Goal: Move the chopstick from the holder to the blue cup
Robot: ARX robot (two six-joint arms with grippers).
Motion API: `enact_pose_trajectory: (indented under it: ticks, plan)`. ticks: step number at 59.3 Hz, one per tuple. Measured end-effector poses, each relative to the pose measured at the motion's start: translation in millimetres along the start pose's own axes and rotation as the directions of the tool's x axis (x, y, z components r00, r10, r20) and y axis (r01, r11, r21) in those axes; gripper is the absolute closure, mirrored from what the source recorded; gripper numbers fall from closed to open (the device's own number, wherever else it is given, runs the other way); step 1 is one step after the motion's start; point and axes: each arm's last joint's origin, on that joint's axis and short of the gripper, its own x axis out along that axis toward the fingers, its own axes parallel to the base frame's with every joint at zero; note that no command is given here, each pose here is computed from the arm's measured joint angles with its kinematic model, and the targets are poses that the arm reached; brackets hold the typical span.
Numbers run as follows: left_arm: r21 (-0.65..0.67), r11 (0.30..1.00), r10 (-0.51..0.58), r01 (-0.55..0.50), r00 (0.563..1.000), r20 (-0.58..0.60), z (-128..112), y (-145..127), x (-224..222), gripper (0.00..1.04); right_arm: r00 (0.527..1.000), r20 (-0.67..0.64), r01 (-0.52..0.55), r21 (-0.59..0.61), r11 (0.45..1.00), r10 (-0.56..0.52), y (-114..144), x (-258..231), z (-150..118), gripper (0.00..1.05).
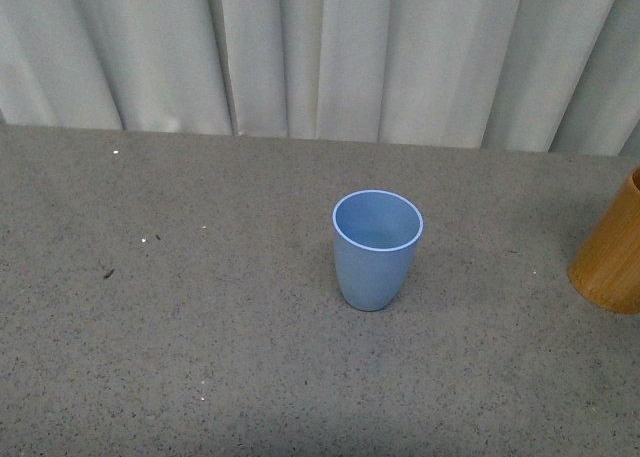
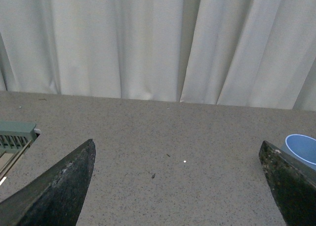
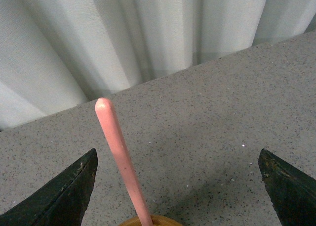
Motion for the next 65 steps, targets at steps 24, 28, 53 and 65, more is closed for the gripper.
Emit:
enact_pose_trajectory:
  ticks: [24,28,53,65]
  plan:
    - [0.0,1.0,0.0,0.0,1.0,0.0,0.0,0.0,0.0,0.07,0.999,-0.024,-0.034,0.029,0.999,0.034,3.2,18.0,-11.4,0.09]
    - [0.0,1.0,0.0,0.0,1.0,0.0,0.0,0.0,0.0,0.07,0.999,-0.021,-0.028,0.031,0.999,0.029,2.8,19.6,-13.1,0.12]
    - [0.0,1.0,0.0,0.0,1.0,0.0,0.0,0.0,0.0,0.07,0.999,0.009,-0.042,0.033,0.999,0.042,0.9,20.3,-22.5,0.88]
    - [0.0,1.0,0.0,0.0,1.0,0.0,0.0,0.0,0.0,0.07,0.999,0.011,-0.041,0.041,0.998,0.041,-3.7,12.8,-26.8,1.02]
